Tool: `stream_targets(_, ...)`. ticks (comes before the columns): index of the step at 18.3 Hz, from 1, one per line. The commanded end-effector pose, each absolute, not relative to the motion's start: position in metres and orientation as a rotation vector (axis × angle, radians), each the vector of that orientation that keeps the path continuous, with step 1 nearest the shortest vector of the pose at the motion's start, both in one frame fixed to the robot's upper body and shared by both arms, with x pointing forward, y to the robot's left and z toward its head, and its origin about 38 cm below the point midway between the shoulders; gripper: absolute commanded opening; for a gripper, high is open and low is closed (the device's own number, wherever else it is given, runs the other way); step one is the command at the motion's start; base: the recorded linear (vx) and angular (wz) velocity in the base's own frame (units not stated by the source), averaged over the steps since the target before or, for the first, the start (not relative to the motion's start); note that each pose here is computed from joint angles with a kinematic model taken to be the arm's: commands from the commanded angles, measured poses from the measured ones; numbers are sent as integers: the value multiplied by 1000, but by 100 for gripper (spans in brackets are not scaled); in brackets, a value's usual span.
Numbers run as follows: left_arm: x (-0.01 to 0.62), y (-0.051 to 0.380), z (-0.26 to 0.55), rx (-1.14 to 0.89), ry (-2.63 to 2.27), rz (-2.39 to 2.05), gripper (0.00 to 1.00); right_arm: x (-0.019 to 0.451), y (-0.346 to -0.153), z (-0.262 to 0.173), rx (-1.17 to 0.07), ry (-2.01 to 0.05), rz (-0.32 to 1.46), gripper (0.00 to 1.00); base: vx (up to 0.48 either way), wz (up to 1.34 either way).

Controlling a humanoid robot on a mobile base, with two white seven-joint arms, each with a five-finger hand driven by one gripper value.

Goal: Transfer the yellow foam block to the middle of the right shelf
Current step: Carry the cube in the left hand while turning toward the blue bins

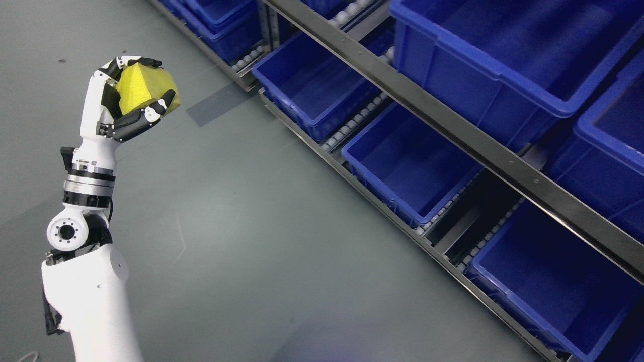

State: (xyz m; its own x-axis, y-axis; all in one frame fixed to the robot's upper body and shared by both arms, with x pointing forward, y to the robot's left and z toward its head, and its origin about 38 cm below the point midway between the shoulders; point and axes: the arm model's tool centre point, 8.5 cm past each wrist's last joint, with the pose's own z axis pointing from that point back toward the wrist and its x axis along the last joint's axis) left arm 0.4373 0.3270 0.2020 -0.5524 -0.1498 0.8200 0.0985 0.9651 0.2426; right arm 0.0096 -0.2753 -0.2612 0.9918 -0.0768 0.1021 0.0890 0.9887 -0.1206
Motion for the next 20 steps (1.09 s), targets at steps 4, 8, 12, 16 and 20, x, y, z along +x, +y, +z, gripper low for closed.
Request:
stream_targets(4,452,323,236,76,-2178,-394,0,15,-287,-260,-143,-114,-79,100,309,-683)
stream_targets(8,469,319,280,63,-2239,-389,0,15,-287,-260,-143,-114,-79,100,183,-452)
stream_targets(12,486,307,325,13,-2270,-431,0,15,-287,-260,-143,-114,-79,100,99,-247)
stream_targets(16,517,293,335,-27,-2203,-464,0,15,-287,-260,-143,-114,-79,100,80,-213)
stream_targets(20,542,276,364,-7,-2176,-536,0,15,-287,-260,-143,-114,-79,100,82,-260)
